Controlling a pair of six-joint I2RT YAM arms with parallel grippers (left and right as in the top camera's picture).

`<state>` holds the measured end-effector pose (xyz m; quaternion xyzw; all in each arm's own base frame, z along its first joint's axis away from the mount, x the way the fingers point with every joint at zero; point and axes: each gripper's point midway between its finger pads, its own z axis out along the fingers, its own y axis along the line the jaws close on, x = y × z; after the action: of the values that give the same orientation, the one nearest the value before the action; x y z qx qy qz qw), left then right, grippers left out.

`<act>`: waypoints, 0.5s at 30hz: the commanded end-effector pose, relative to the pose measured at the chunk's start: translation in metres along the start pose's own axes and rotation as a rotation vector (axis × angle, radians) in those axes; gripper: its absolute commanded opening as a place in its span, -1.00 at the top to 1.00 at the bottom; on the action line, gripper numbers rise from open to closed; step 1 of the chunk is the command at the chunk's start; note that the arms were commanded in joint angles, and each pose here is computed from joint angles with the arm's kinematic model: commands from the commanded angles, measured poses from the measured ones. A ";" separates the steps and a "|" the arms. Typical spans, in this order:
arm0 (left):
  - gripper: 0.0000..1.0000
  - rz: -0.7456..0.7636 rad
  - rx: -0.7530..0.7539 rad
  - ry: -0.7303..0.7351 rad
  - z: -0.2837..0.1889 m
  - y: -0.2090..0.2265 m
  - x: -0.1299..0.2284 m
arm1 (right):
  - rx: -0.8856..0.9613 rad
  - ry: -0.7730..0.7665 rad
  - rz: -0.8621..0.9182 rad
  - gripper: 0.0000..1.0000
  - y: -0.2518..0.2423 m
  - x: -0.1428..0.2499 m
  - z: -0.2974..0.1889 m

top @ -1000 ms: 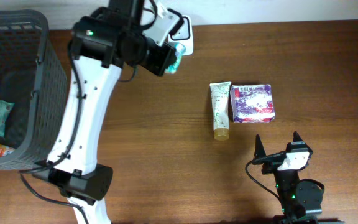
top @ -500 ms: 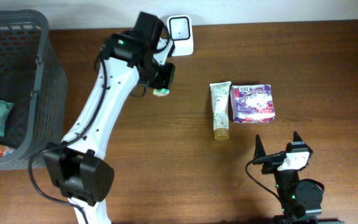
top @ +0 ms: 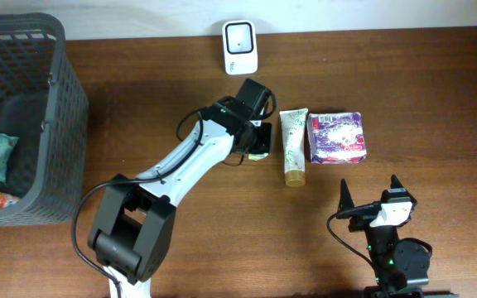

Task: Scan the item barcode
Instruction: 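Place the green pack left of the Pantene tube and withdraw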

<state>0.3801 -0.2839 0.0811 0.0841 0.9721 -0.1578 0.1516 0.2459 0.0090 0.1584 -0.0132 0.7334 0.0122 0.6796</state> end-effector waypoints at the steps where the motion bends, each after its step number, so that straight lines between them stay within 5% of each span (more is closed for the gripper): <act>1: 0.54 0.001 -0.024 -0.009 0.003 -0.008 0.007 | 0.012 0.006 0.000 -0.97 -0.003 0.004 0.000; 3: 0.33 0.018 -0.018 -0.004 0.004 -0.015 0.011 | 0.012 0.006 0.000 -0.97 -0.003 0.004 0.000; 4: -0.10 0.027 -0.014 -0.004 0.004 -0.019 0.012 | 0.012 0.006 0.000 -0.97 -0.003 0.004 0.000; 9: -0.16 -0.011 -0.001 -0.088 -0.028 -0.010 -0.023 | 0.012 0.006 0.000 -0.97 -0.003 0.004 0.000; 15: -0.44 0.027 0.006 -0.444 -0.209 0.034 -0.097 | 0.012 0.006 0.000 -0.97 -0.003 0.004 0.000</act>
<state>0.4194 -0.2322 0.1821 0.0465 0.9554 -0.1612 0.2429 0.2459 0.0090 0.1584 -0.0130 0.7334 0.0123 0.6796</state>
